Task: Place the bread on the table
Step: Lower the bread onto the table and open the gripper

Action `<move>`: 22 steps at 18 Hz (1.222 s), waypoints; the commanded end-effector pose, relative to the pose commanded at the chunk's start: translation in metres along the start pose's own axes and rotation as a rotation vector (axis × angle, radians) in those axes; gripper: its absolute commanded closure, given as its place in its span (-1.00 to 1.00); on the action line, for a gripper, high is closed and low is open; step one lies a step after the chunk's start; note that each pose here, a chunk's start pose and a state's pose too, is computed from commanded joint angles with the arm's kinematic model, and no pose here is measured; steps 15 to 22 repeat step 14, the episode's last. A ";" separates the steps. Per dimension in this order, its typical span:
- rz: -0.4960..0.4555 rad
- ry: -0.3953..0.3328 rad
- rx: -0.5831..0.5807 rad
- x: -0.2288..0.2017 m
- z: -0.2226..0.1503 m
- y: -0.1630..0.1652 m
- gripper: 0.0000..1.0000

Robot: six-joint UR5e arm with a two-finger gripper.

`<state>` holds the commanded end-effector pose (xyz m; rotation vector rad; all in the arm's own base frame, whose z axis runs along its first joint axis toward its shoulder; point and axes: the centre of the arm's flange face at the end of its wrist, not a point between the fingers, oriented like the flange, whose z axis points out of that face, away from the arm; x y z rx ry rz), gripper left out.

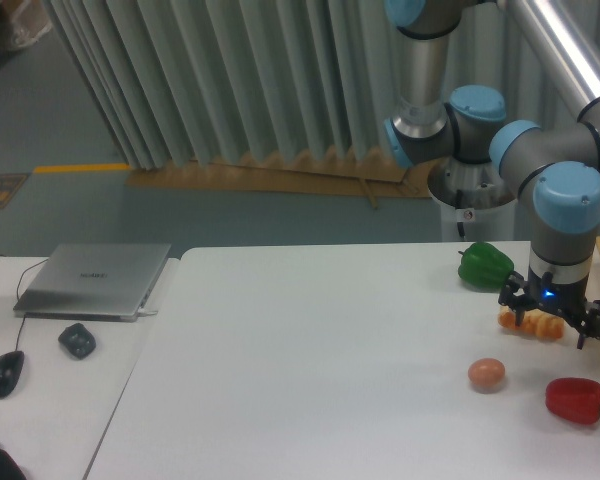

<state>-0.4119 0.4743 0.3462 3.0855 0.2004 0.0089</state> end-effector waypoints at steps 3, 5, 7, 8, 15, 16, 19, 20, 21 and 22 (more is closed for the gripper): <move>0.003 -0.010 0.010 0.000 -0.003 -0.002 -1.00; 0.007 -0.022 0.004 0.000 -0.002 -0.003 -1.00; 0.005 -0.025 0.001 0.001 -0.003 -0.002 -1.00; 0.007 -0.030 0.005 0.000 -0.003 -0.003 -1.00; 0.006 -0.037 0.015 0.002 0.001 -0.003 -1.00; 0.006 -0.037 0.015 0.002 0.001 -0.003 -1.00; 0.006 -0.037 0.015 0.002 0.001 -0.003 -1.00; 0.006 -0.037 0.015 0.002 0.001 -0.003 -1.00; 0.006 -0.037 0.015 0.002 0.001 -0.003 -1.00; 0.006 -0.037 0.015 0.002 0.001 -0.003 -1.00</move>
